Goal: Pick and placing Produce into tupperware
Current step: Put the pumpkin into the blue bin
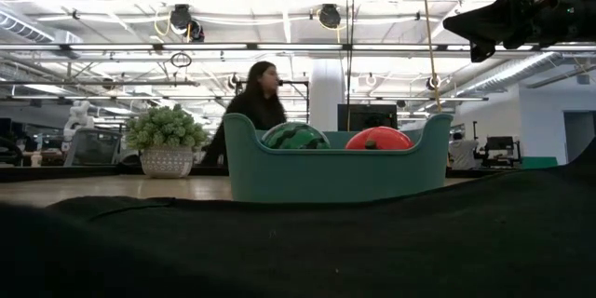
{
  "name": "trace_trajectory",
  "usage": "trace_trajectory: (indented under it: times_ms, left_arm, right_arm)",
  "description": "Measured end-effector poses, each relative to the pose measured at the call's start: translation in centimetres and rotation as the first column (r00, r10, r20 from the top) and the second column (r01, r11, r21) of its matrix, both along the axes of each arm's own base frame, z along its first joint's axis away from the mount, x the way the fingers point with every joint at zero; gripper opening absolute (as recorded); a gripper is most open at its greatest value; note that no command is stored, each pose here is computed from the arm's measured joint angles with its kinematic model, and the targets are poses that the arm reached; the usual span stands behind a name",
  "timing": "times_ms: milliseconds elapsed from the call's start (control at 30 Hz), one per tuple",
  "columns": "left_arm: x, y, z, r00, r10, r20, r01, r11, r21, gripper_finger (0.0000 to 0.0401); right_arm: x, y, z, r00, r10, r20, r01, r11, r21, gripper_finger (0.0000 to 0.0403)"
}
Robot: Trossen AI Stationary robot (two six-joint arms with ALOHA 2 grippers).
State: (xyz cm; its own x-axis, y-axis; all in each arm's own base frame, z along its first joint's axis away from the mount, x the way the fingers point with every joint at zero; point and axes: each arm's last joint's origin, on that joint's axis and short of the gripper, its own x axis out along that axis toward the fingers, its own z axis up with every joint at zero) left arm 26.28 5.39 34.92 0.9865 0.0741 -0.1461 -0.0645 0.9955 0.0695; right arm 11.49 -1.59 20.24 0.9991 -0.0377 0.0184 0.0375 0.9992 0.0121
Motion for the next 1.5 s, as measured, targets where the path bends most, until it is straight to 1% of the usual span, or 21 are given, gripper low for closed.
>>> trace_trajectory:
  times_ms: [200, 400, 467, 600, 767, 867, 1000, 1133, 1167, 1333, 1433, 1500]
  left_arm:
    - [3.0, 1.8, 0.6, 0.986, -0.053, -0.16, 0.046, 0.998, -0.047, 0.0026]
    - [6.3, 2.8, 0.2, 0.94, -0.123, -0.319, 0.104, 0.992, -0.078, 0.0026]
    - [7.3, 2.9, -0.2, 0.912, -0.158, -0.378, 0.132, 0.987, -0.093, 0.0026]
    - [8.8, 3.3, -0.9, 0.85, -0.189, -0.492, 0.153, 0.982, -0.111, 0.0026]
    - [9.9, 3.6, -1.8, 0.747, -0.232, -0.623, 0.217, 0.971, -0.102, 0.0026]
    - [10.4, 3.5, -2.5, 0.679, -0.262, -0.686, 0.276, 0.957, -0.092, 0.0026]
    - [11.3, 3.1, -3.1, 0.621, -0.291, -0.728, 0.379, 0.924, -0.046, 0.0026]
    - [11.7, 2.5, -3.2, 0.598, -0.29, -0.747, 0.483, 0.874, 0.048, 0.0026]
    - [11.8, 2.4, -3.1, 0.6, -0.282, -0.749, 0.501, 0.862, 0.077, 0.0026]
    - [12.3, 2.1, -2.8, 0.626, -0.27, -0.732, 0.542, 0.825, 0.159, 0.0026]
    - [12.3, 2.0, -2.8, 0.627, -0.258, -0.735, 0.553, 0.812, 0.187, 0.0026]
    - [12.3, 2.1, -2.8, 0.623, -0.24, -0.744, 0.566, 0.795, 0.218, 0.0026]
  right_arm:
    - [0.0, 0.0, 0.0, 1.0, 0.0, -0.001, 0.0, 1.0, 0.0, 0.0]
    - [0.0, 0.0, -0.1, 1.0, 0.0, -0.011, 0.0, 1.0, 0.002, 0.0]
    - [0.0, 0.0, -0.2, 1.0, 0.0, -0.018, 0.0, 1.0, 0.003, 0.0]
    - [0.0, 0.0, -0.2, 1.0, 0.0, -0.025, 0.0, 1.0, 0.004, 0.0]
    - [0.0, 0.0, -0.2, 1.0, 0.0, -0.024, 0.0, 1.0, 0.004, 0.0]
    - [0.0, 0.0, -0.2, 1.0, 0.0, -0.024, 0.0, 1.0, 0.004, 0.0]
    - [0.0, 0.0, -0.2, 1.0, 0.0, -0.024, 0.0, 1.0, 0.003, 0.0]
    - [0.0, 0.0, -0.2, 1.0, 0.0, -0.025, 0.0, 1.0, 0.004, 0.0]
    - [0.0, 0.0, -0.2, 1.0, 0.0, -0.026, 0.0, 1.0, 0.004, 0.0]
    - [0.1, 0.0, -0.3, 0.999, 0.0, -0.037, 0.0, 1.0, 0.006, 0.0]
    - [0.3, 0.0, -0.5, 0.999, 0.0, -0.049, 0.001, 1.0, 0.008, 0.0]
    - [0.3, -0.1, -0.5, 0.998, 0.0, -0.055, 0.001, 1.0, 0.009, 0.0]
